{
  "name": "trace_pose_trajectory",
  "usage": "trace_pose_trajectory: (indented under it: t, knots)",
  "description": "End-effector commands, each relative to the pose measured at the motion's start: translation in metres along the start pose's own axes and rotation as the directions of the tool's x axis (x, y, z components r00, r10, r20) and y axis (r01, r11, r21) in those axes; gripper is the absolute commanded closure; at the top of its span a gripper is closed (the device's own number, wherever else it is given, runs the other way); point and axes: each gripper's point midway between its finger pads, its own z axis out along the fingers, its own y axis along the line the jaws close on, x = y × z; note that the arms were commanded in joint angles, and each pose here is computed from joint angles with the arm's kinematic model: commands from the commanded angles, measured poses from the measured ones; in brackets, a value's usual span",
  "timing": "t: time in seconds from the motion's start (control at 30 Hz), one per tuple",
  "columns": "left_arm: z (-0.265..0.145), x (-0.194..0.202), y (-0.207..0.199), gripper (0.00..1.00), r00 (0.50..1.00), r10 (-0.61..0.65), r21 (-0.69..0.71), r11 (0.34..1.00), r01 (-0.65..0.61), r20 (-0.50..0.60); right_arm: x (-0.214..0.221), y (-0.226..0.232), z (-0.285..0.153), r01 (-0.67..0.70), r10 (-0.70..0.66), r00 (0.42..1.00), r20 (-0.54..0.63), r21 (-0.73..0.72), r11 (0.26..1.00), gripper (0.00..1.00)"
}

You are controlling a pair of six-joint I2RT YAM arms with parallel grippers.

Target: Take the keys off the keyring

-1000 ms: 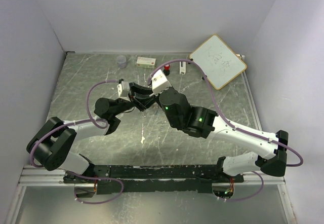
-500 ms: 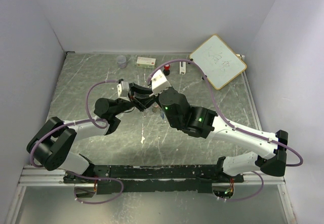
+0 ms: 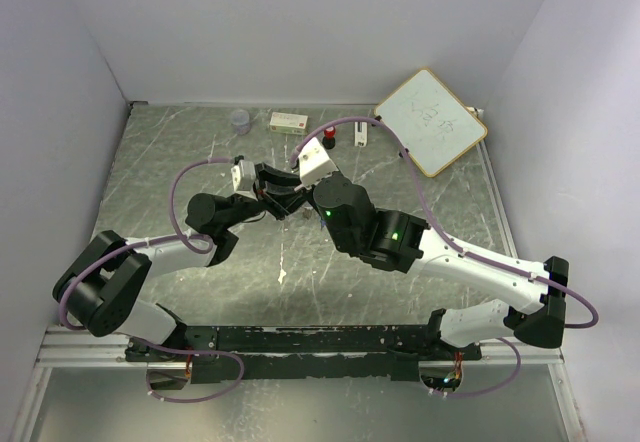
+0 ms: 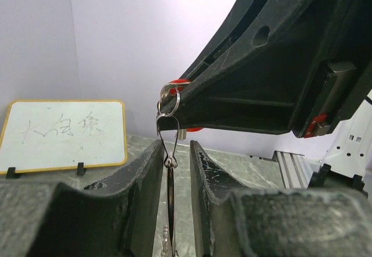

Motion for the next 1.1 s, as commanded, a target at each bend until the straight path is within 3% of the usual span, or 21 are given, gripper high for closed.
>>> trace_pose_trajectory:
  t: [0.0, 0.13, 0.37, 0.47, 0.67, 1.07]
  knots:
    - [0.008, -0.018, -0.010, 0.62, 0.998, 0.037, 0.047, 0.998, -0.039, 0.057, -0.004, 0.003, 0.001, -0.018, 0.018, 1.000, 0.017, -0.001, 1.000, 1.00]
    - [0.008, -0.019, -0.011, 0.58, 0.997, 0.036, 0.051, 0.998, -0.039, 0.062, -0.004, 0.002, 0.000, -0.018, 0.018, 1.000, 0.016, 0.002, 1.000, 1.00]
    - [0.008, -0.020, -0.011, 0.60, 0.997, 0.040, 0.048, 0.998, -0.043, 0.064, -0.003, 0.004, 0.001, -0.016, 0.016, 1.000, 0.014, -0.002, 1.000, 1.00]
    - [0.008, -0.020, -0.011, 0.66, 0.997, 0.043, 0.048, 0.998, -0.046, 0.064, -0.002, 0.004, 0.001, -0.017, 0.017, 1.000, 0.012, -0.002, 1.000, 1.00]
    - [0.007, -0.017, -0.005, 0.93, 0.997, 0.060, 0.006, 0.998, -0.060, 0.042, -0.002, 0.004, 0.001, -0.012, 0.012, 1.000, 0.007, 0.000, 1.000, 1.00]
    - [0.004, -0.018, -0.002, 0.93, 0.997, 0.060, -0.024, 0.998, -0.058, 0.053, -0.002, 0.003, 0.002, -0.013, 0.013, 1.000, 0.002, 0.005, 1.000, 1.00]
